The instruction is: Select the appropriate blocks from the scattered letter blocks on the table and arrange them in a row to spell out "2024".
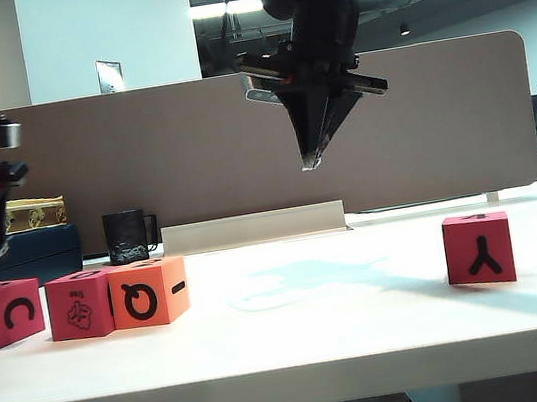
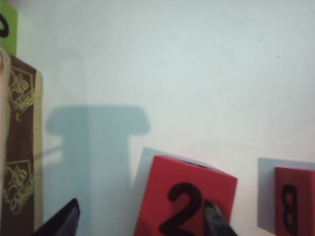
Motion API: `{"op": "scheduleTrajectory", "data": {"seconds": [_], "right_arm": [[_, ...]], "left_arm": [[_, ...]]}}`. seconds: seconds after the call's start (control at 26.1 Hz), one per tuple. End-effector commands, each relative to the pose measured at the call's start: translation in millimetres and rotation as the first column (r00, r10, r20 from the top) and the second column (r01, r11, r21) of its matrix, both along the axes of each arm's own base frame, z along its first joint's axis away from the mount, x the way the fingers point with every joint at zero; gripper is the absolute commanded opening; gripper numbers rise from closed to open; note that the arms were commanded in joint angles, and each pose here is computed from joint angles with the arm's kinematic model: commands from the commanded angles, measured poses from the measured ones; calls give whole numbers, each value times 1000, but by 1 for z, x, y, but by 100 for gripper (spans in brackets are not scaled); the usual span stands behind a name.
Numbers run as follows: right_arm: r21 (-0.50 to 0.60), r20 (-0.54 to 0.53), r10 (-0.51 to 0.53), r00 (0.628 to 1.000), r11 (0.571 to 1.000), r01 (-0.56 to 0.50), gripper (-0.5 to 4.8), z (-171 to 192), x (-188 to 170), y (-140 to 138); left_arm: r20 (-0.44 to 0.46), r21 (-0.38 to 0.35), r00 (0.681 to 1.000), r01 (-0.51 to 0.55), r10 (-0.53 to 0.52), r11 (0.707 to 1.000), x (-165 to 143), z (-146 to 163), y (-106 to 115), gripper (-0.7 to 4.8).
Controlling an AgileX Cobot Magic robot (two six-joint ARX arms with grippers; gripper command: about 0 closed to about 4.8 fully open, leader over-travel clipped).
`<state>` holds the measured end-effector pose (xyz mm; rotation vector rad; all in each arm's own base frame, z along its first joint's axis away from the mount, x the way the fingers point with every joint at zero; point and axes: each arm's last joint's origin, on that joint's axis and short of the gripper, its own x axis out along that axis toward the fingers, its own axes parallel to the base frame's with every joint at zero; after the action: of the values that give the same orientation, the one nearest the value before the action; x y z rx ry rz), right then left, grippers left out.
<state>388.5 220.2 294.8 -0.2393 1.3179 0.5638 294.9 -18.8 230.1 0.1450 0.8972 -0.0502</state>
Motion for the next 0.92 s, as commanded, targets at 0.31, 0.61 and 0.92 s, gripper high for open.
{"op": "scheduleTrajectory", "data": {"seconds": [0.31,0.61,0.92], "right_arm": [[18,24,5,1000,1000,-6,-1,3,0,1],[11,12,5,1000,1000,-5,-1,3,-1,0],[11,8,5,1000,1000,-5,-1,3,-1,0]], "left_arm": [[-28,-153,999,15,-19,988,4,-5,16,370],[-17,-123,995,-104,102,987,12,-12,20,189],[2,-38,994,-110,110,993,12,-11,24,-1]]}}
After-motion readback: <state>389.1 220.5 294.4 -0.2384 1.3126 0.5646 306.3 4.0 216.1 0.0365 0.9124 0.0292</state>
